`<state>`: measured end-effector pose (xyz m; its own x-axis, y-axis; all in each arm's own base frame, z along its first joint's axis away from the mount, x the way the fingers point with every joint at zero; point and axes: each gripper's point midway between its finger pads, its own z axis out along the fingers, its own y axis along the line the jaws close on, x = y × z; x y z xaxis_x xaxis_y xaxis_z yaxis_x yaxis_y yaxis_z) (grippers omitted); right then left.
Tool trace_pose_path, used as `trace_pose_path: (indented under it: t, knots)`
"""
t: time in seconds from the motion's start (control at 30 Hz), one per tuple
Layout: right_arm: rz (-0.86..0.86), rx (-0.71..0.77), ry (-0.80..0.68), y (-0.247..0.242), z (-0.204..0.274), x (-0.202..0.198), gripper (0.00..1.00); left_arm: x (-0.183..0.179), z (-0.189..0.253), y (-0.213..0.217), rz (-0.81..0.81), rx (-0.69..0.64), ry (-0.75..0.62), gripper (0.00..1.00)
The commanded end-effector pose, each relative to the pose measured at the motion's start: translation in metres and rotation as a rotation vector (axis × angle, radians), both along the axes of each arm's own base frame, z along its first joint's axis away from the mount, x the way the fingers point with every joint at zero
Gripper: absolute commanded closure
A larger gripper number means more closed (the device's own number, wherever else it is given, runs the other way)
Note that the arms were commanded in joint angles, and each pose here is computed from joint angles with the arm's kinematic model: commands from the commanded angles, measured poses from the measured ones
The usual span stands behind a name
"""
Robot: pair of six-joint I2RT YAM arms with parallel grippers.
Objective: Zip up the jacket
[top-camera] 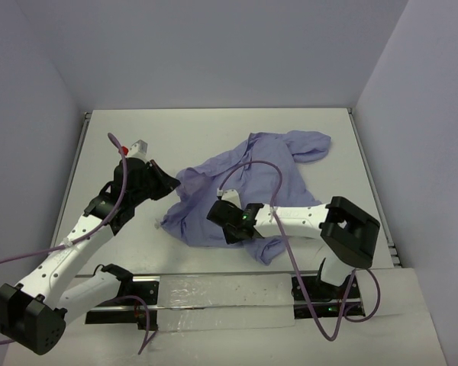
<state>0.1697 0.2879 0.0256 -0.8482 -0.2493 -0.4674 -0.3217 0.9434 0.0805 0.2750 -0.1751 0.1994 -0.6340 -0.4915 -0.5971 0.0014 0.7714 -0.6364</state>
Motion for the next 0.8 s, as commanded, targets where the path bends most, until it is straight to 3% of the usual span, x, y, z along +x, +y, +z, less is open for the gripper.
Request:
trace_pose_path:
  t: [0.0,0.13,0.2,0.3,0.43,0.77]
  knots:
    - [0.008,0.211,-0.172,0.018,0.061,0.017,1.0,0.004,0.016,-0.001,-0.006,-0.026,-0.054,1.0]
    - [0.132,0.515,-0.356,0.03,0.104,0.014,1.0,0.007,0.024,0.0,-0.003,-0.01,-0.066,1.0]
    - [0.202,0.705,-0.502,0.025,0.161,0.006,1.0,0.007,0.03,0.002,-0.001,-0.002,-0.078,1.0]
    - [0.22,0.846,-0.635,0.011,0.202,0.001,1.0,0.007,0.035,0.003,0.001,-0.004,-0.087,1.0]
    - [0.28,0.836,-0.763,-0.002,0.212,0.0,1.0,0.008,0.032,-0.002,-0.008,-0.033,-0.084,1.0]
    - [0.359,0.868,-0.874,0.001,0.212,-0.003,1.0,0.006,0.033,-0.009,-0.032,-0.07,-0.079,1.0]
